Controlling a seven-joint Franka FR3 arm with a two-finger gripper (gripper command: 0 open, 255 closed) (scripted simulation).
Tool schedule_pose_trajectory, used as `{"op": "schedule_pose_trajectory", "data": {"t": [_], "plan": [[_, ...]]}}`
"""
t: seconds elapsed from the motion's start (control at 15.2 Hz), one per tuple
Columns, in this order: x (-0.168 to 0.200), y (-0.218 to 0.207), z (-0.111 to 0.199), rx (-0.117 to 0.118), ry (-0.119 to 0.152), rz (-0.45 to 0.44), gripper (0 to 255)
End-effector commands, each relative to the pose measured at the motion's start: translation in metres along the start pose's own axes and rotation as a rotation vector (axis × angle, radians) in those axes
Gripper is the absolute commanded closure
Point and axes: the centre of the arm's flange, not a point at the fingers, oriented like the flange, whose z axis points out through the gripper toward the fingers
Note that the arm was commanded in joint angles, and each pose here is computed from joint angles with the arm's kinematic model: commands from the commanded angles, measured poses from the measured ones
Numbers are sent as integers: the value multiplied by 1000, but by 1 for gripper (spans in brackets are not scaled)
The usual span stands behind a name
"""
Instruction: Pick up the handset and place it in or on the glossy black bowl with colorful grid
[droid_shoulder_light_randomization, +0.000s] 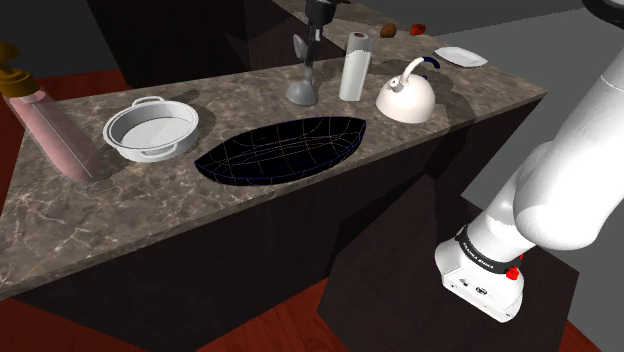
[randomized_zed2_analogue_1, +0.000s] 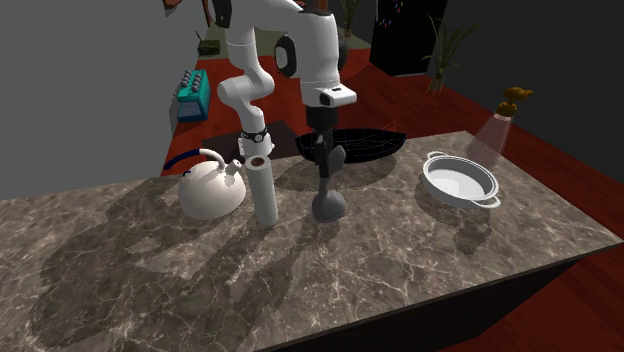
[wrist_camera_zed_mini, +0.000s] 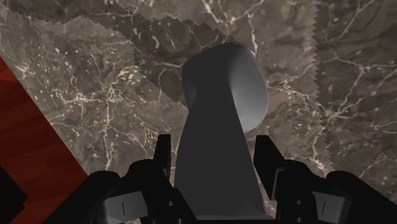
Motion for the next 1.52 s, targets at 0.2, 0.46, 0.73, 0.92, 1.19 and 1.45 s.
{"op": "schedule_pose_trajectory", "data": {"t": [0.2,0.46,0.73,0.92,1.19,1.45], "plan": [[3,6,-27,0,0,0,255],[6,11,-47,0,0,0,255],[8,16,-67,0,0,0,255],[11,20,-82,0,0,0,255],[13,25,-103,0,0,0,255],[16,30,-123,0,0,0,255]]}}
